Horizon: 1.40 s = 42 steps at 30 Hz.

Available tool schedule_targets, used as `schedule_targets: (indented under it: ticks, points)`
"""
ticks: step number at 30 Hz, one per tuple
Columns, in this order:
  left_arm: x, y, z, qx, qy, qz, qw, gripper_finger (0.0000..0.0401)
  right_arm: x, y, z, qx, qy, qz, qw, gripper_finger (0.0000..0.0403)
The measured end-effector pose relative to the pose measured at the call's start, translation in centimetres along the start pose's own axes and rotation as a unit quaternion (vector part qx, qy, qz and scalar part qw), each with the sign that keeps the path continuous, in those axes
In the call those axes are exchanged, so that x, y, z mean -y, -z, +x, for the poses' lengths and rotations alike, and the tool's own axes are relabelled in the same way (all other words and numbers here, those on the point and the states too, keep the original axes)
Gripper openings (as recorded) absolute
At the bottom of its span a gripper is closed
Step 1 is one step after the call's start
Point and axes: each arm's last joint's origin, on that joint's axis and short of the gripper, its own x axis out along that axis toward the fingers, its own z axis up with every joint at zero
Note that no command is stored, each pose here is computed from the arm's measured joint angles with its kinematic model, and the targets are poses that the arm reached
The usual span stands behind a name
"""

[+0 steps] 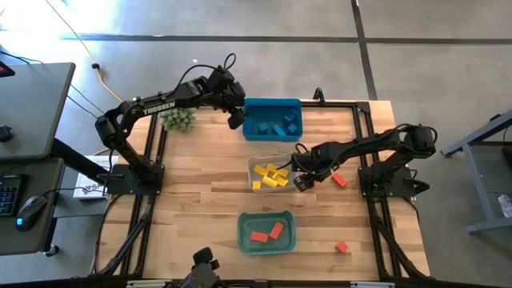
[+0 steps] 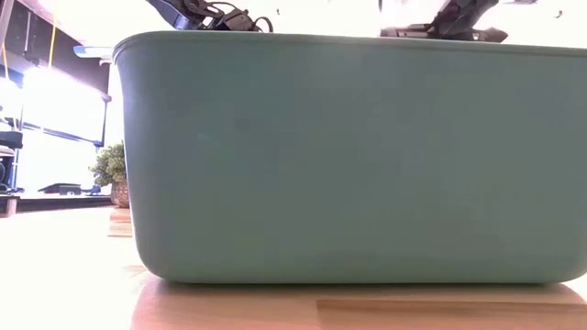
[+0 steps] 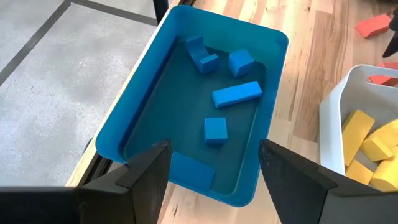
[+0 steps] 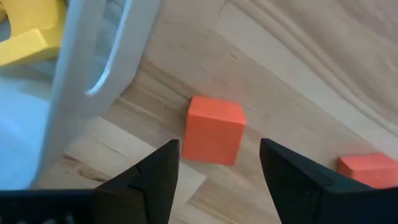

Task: Sort & place blocks by color
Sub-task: Put the orange block into the green bin

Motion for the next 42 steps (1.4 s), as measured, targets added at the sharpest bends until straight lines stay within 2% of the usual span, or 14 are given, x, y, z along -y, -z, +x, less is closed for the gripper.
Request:
schedule_targets:
  ticks: [4,14,17,22,27,37,42]
  points:
    - [0.0,0.0,0.0,0.0,0.0,0.0,1.0,0.0231,-0.1,-0.1,0.5,0.009,-0.016,-0.002,1.0,0.0209]
    - [0.0,0.0,0.0,0.0,0.0,-0.012,1.0,0.0231,0.9,0.4,1.8,0.02,0.007,0.009,1.0,0.0204]
    - [0.0,0.0,0.0,0.0,0.0,-0.013,1.0,0.0231,0.9,0.3,1.9,0.027,0.007,0.009,1.0,0.0182]
    - [0.0,0.0,0.0,0.0,0.0,-0.013,1.0,0.0231,0.8,0.2,1.8,0.028,0.0,0.004,1.0,0.0109]
    - [0.0,0.0,0.0,0.0,0.0,-0.013,1.0,0.0231,0.9,0.4,1.4,0.025,-0.006,0.013,1.0,0.0108]
    - [0.0,0.0,0.0,0.0,0.0,-0.011,1.0,0.0231,0.1,1.8,-4.7,0.045,-0.027,0.051,0.997,0.0108]
    - [0.0,0.0,0.0,0.0,0.0,-0.011,1.0,0.0231,-1.4,3.1,-8.8,0.086,-0.096,0.041,0.991,0.0108]
